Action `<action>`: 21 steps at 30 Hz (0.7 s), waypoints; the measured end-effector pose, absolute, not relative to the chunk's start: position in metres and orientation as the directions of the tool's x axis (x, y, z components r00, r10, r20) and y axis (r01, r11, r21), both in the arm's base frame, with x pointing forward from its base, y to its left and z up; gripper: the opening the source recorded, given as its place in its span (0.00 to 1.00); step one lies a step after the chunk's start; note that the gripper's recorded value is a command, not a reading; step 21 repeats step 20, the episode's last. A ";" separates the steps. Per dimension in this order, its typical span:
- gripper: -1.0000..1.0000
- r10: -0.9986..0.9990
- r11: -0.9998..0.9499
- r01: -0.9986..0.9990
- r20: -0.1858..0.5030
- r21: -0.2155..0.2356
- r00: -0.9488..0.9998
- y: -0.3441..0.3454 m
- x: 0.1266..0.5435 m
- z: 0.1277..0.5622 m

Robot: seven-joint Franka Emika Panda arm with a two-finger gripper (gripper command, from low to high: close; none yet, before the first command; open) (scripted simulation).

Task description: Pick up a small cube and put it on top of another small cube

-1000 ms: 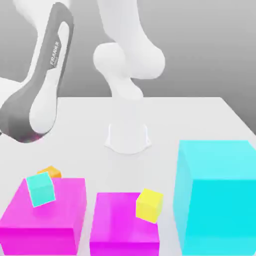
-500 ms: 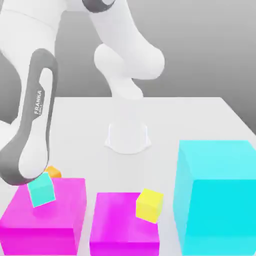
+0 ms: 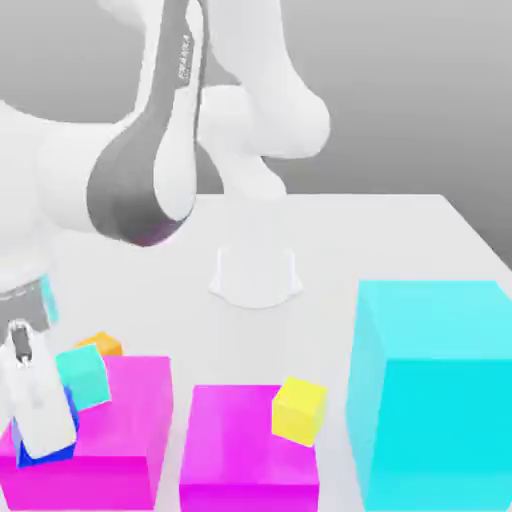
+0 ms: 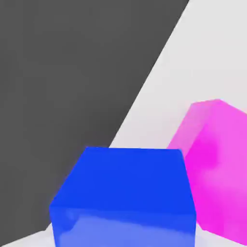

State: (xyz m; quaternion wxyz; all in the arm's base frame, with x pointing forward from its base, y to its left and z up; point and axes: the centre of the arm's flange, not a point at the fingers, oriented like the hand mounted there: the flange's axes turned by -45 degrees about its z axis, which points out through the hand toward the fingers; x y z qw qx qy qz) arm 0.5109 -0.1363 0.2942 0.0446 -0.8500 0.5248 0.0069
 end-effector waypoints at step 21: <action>1.00 -0.953 -0.302 -0.953 0.002 -0.001 0.302 0.048 0.430 0.254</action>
